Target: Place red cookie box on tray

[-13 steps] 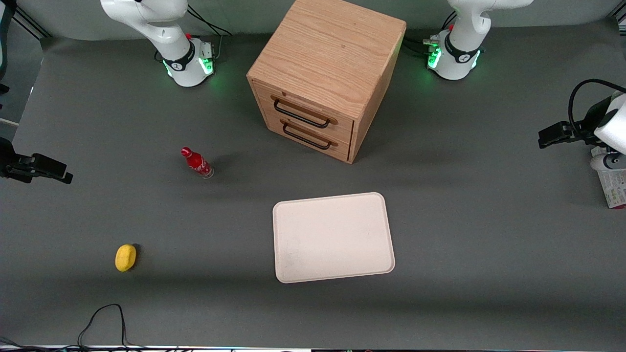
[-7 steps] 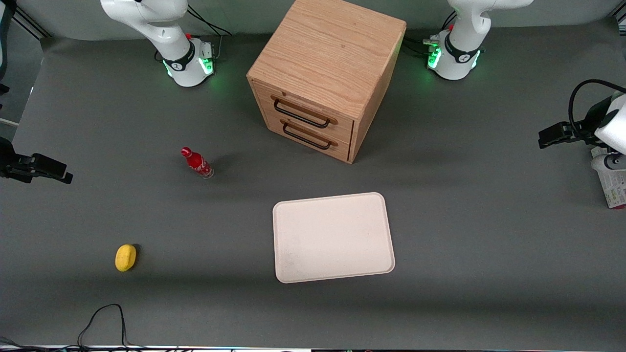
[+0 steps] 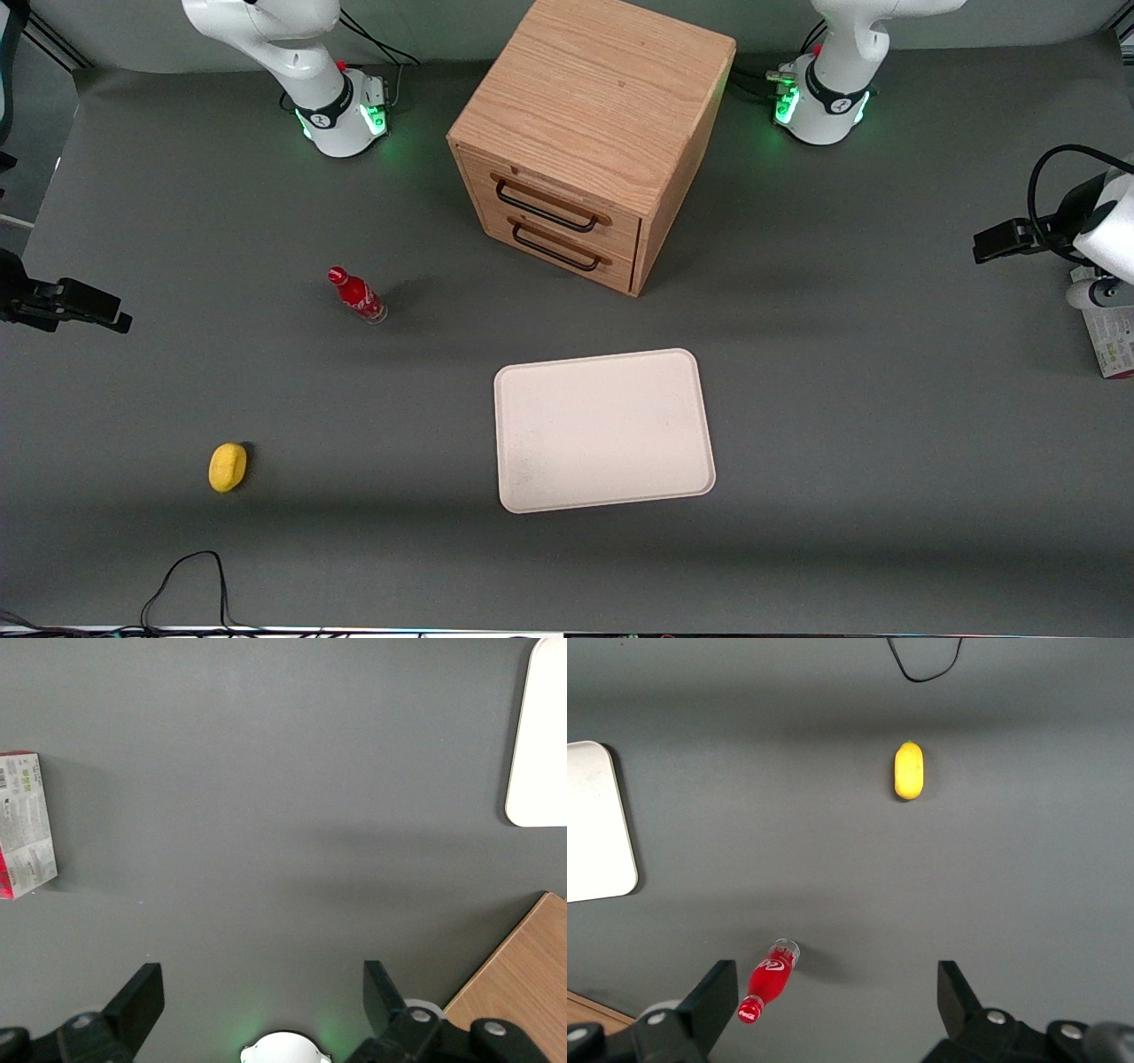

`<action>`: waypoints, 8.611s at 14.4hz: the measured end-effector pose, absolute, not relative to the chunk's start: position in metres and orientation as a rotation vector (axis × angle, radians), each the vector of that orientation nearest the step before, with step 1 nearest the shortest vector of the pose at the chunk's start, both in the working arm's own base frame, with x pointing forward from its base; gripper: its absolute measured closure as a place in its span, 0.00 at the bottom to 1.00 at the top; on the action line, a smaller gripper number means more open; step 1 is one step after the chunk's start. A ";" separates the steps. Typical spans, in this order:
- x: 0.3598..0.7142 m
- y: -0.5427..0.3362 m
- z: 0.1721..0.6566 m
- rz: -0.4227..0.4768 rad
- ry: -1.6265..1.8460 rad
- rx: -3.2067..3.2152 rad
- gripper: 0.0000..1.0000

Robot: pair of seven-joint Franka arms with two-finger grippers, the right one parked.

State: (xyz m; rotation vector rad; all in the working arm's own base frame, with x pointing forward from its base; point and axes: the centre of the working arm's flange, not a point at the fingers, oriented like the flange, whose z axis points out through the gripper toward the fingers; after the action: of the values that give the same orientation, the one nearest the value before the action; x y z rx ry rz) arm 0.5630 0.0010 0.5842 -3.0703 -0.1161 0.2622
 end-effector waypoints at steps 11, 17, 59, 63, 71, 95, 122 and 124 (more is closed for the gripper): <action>0.567 0.216 0.594 0.239 -0.064 -3.062 0.00; 0.519 0.407 0.586 0.199 0.054 -3.077 0.00; 0.495 0.427 0.256 0.083 -0.063 -3.096 0.96; 0.504 0.400 0.345 0.171 -0.013 -3.122 0.96; 0.482 0.347 0.593 0.337 0.004 -3.106 0.96; 0.675 -0.321 0.377 0.229 -0.250 -3.155 0.96; 0.675 -0.342 0.265 0.193 -0.260 -3.131 0.08; 0.677 -0.339 0.268 0.186 -0.267 -3.129 0.00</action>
State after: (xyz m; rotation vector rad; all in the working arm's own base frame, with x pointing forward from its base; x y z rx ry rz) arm 0.6767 -0.3393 0.2681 -3.1291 -0.2666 0.1856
